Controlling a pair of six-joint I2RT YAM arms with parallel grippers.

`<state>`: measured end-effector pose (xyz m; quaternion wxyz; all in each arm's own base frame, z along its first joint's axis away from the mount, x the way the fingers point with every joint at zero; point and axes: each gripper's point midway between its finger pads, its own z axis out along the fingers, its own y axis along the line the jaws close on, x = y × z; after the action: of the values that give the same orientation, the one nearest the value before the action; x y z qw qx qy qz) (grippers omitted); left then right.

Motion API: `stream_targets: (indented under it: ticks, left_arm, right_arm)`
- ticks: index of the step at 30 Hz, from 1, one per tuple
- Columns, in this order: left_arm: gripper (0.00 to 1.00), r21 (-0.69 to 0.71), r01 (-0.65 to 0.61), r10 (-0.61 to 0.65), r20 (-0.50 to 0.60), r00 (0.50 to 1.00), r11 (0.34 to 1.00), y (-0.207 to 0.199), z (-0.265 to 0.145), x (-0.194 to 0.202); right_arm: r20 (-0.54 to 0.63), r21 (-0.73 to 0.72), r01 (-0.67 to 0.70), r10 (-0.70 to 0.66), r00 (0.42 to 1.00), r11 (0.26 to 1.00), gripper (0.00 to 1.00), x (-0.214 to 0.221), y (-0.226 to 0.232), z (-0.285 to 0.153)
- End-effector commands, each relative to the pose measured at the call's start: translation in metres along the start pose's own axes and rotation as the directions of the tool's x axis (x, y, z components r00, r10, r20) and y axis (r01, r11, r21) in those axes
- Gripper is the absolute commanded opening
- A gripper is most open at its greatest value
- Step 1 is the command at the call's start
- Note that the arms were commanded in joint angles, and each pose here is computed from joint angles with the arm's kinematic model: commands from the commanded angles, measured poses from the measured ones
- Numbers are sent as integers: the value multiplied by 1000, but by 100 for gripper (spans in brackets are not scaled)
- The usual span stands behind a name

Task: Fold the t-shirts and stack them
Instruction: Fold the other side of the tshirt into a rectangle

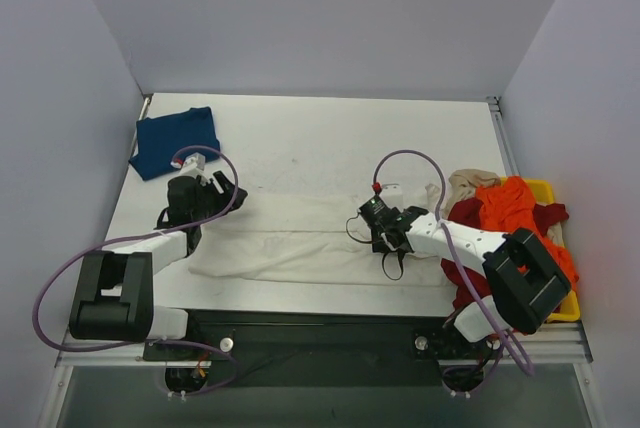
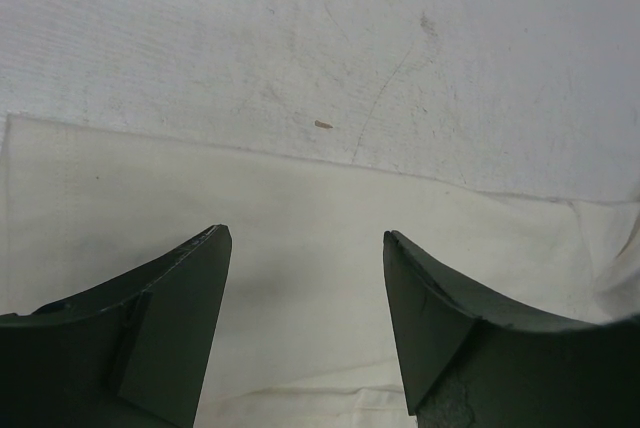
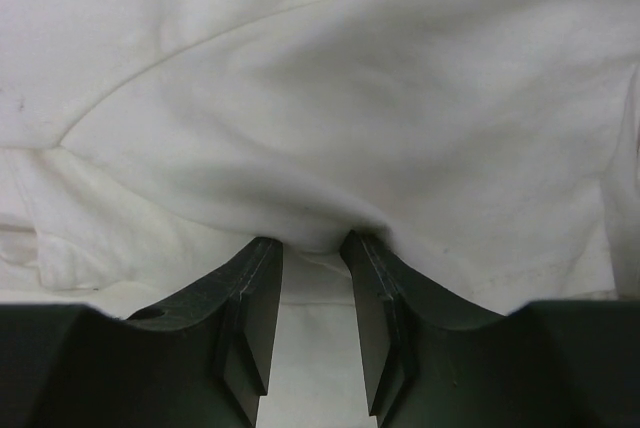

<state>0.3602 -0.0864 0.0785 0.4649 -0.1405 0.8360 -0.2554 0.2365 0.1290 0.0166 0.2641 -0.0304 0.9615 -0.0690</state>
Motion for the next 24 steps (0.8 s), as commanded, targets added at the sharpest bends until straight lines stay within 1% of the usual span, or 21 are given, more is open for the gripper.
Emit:
stream_targets:
  ticks: [1,5,6,7,8,11,14,16,19,20,22,23,24]
  left_arm:
    - [73,59,-11,7,67,998,998,-16,5,-26]
    - [73,65,-11,7,63,998,998,-17,6,-25]
    - [73,66,-11,7,61,998,998,-17,6,-25]
    - [73,65,-9,5,63,998,998,-17,6,-25]
    - [73,67,-11,7,64,998,998,-17,5,-26]
    - [73,65,-11,7,67,998,998,-17,5,-27]
    - [73,58,-8,5,63,998,998,-15,6,-25]
    - [73,52,-4,1,55,999,999,-12,7,-24]
    - [73,58,5,-7,37,999,998,-11,11,-21]
    - [73,60,7,-9,32,999,998,-11,11,-20]
    - [73,69,9,-10,25,1000,998,-13,12,-18]
    - [73,67,9,-10,26,1000,998,-12,12,-18]
    - [73,68,9,-11,27,1000,998,-12,12,-19]
  right_arm:
    - [6,82,-1,0,1000,997,34,-7,-14,2]
    - [-25,61,25,-24,999,998,26,-5,-8,4]
    - [-28,51,24,-23,999,998,19,-5,-7,3]
    - [-39,32,28,-27,999,999,14,-3,-4,1]
    - [-32,13,28,-27,999,1000,7,-6,-2,-4]
    - [-37,-48,33,-35,999,998,1,-7,4,-18]
    - [-38,-77,44,-47,998,996,1,-9,3,-30]
    - [-26,-64,32,-34,999,997,3,-14,-2,-33]
    - [3,20,-13,13,1000,1000,11,-24,-20,-32]
    - [12,66,-13,13,1000,998,18,-26,-28,-31]
    - [15,85,-12,11,1000,996,31,-28,-29,-33]
    - [18,82,-8,7,1000,997,41,-29,-28,-34]
    - [26,86,-4,2,1000,996,44,-30,-27,-35]
